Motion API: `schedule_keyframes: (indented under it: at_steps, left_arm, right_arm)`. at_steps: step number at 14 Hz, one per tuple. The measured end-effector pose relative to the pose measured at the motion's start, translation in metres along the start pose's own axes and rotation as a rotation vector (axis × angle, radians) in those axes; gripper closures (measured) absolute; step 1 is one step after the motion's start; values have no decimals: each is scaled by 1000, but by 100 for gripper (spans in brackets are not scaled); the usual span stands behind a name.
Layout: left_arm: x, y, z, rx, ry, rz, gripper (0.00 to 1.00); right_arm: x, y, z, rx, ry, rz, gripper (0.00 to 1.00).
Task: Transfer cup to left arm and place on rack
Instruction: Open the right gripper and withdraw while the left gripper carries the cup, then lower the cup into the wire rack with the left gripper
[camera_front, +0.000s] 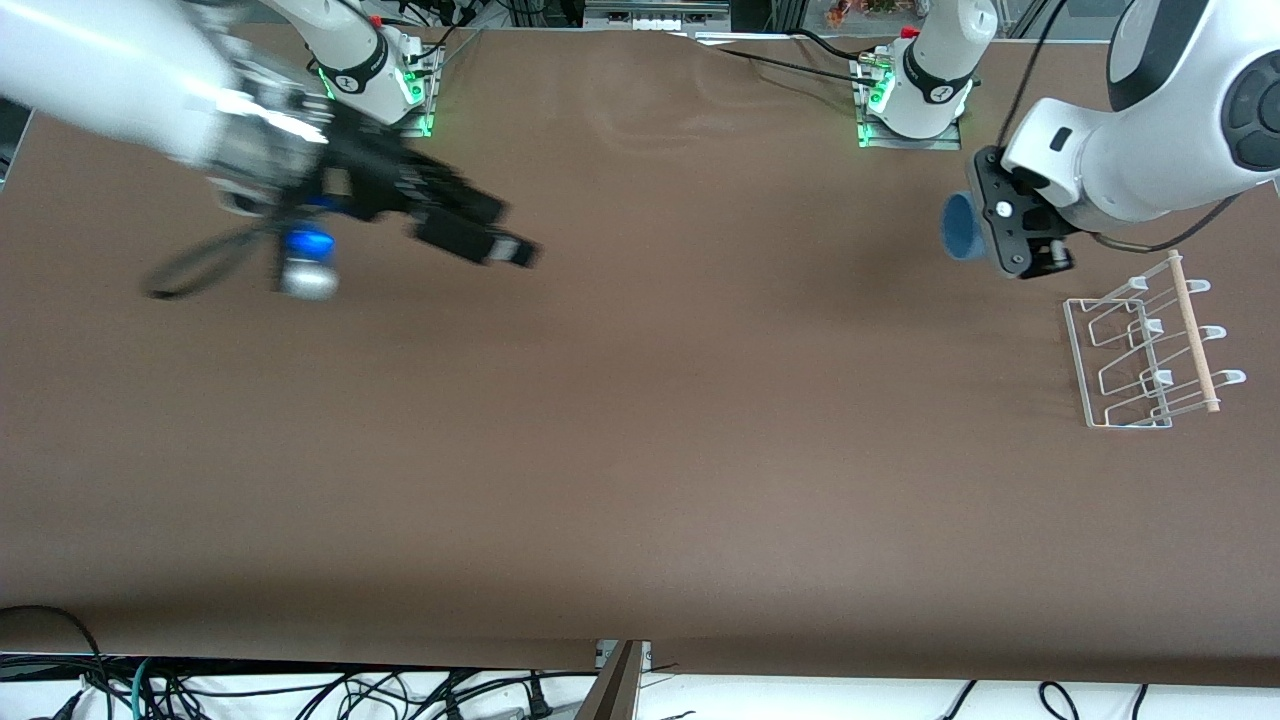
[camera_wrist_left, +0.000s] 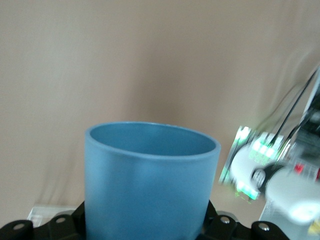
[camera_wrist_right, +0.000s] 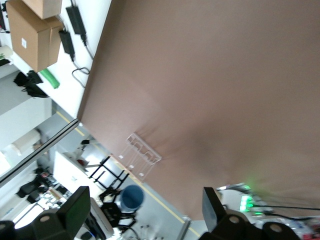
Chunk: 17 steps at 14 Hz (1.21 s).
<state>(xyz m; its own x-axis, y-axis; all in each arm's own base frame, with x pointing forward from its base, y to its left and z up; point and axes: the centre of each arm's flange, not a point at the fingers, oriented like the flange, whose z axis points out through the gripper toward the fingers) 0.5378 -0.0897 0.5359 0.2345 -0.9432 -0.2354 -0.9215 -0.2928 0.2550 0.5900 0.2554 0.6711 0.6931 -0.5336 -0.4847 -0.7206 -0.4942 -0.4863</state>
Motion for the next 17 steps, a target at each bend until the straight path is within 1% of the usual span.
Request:
schedule_keyframes:
  at_steps: [1,2,4,5,7,8,9,10,12,13,15,16,17]
  left_arm:
    - [-7,-5,3,31,-82,-16,21]
    - [-13,-13,7,54,-159,-30,21]
    - [-21,-33,23,80,-307,-55,21]
    - [-25,-46,36,86,-399,-62,21]
    - [-32,-74,66,87,-583,-67,21]
    - [-35,-89,83,82,-669,-69,21]
    - [-40,-103,100,74,-746,-82,21]
    - [-48,-115,115,66,-801,-100,21]
    - [-69,-135,139,59,-881,-142,21]
    - [-82,-143,148,58,-902,-162,21]
    - [-103,-155,164,72,-904,-169,21]
    - [-111,-159,171,89,-912,-173,21]
    - [-116,-162,181,113,-920,-172,21]
  right_arm:
    - [15,16,-31,-33,14,-19,1]
    - [30,31,-60,-54,28,-39,1]
    - [50,57,-106,-73,49,-75,1]
    - [58,67,-118,-89,57,-96,1]
    - [72,79,-120,-139,85,-129,1]
    - [78,84,-117,-176,99,-148,1]
    - [83,90,-114,-224,113,-172,1]
    - [89,98,-112,-274,131,-205,1]
    - [101,122,-106,-377,158,-299,1]
    - [106,135,-99,-414,169,-344,1]
    - [112,160,-83,-467,217,-426,1]
    - [112,171,-77,-504,244,-464,1]
    - [111,181,-72,-541,260,-511,1]
